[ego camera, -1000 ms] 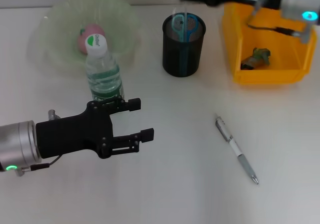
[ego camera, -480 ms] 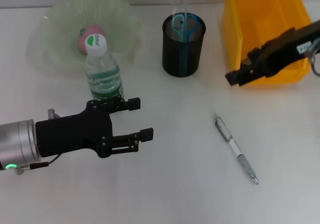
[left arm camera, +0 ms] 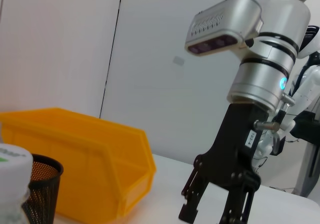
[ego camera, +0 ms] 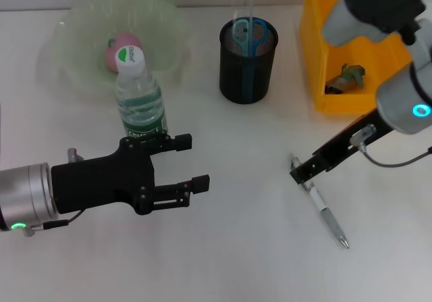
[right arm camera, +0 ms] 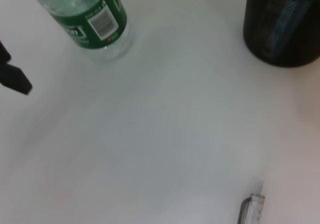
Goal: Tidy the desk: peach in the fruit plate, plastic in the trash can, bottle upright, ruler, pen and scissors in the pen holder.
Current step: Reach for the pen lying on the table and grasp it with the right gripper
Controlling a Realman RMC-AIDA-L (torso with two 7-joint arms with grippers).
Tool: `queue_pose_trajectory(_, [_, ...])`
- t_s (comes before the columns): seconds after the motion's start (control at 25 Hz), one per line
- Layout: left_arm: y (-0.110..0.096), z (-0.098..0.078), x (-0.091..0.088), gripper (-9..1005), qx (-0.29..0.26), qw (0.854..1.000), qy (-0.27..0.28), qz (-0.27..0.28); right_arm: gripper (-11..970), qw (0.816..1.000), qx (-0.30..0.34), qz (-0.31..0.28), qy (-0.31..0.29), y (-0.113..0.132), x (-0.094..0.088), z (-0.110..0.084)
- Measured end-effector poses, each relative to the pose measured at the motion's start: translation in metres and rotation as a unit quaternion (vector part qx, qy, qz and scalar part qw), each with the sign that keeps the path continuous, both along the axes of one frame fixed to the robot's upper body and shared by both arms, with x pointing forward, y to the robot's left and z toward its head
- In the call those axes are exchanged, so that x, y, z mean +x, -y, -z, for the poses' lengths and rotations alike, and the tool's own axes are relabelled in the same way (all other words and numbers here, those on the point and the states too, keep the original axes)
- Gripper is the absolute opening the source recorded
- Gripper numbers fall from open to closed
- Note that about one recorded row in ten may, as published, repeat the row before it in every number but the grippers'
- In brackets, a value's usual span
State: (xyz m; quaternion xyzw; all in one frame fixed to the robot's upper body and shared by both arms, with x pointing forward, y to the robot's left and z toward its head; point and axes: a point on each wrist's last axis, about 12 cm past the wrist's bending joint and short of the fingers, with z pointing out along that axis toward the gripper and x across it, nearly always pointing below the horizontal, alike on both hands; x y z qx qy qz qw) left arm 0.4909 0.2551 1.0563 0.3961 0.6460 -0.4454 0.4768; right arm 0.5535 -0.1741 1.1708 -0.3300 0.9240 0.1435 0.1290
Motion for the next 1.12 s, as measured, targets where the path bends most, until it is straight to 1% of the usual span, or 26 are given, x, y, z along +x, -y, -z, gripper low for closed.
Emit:
queue_pose_trajectory(0.04, [0.000, 0.000, 0.001, 795, 0.000, 1.000, 0.001, 0.000, 804, 1.000, -0.010, 0.001, -0.004, -0.006, 0.002, 0.006])
queue_pose_trajectory(0.08, [0.000, 0.000, 0.001, 795, 0.000, 1.000, 0.001, 0.000, 803, 1.000, -0.010, 0.001, -0.004, -0.006, 0.002, 0.006])
queue_pose_trajectory(0.24, [0.001, 0.000, 0.001, 795, -0.001, 1.000, 0.001, 0.001, 803, 0.999, -0.044, -0.002, -0.003, -0.014, 0.003, 0.020])
queue_pose_trajectory(0.36, [0.001, 0.000, 0.001, 795, 0.000, 1.000, 0.001, 0.001, 771, 0.998, -0.058, -0.006, 0.000, -0.021, 0.003, 0.031])
queue_pose_trajectory(0.64, [0.000, 0.002, -0.003, 795, 0.000, 1.000, 0.000, -0.001, 696, 0.997, -0.075, -0.020, -0.003, -0.031, 0.007, 0.041])
queue_pose_trajectory(0.84, [-0.001, 0.005, -0.006, 795, -0.001, 1.000, 0.002, -0.004, 642, 0.996, -0.084, -0.022, -0.006, -0.037, 0.010, 0.043])
queue_pose_trajectory(1.0, [-0.001, 0.005, -0.006, 795, -0.001, 1.000, 0.002, -0.004, 412, 0.996, -0.088, -0.024, 0.000, -0.039, 0.011, 0.042])
queue_pose_trajectory(1.12, [-0.001, 0.005, -0.006, 795, -0.001, 1.000, 0.001, -0.005, 398, 0.995, -0.092, -0.024, 0.002, -0.039, 0.013, 0.042])
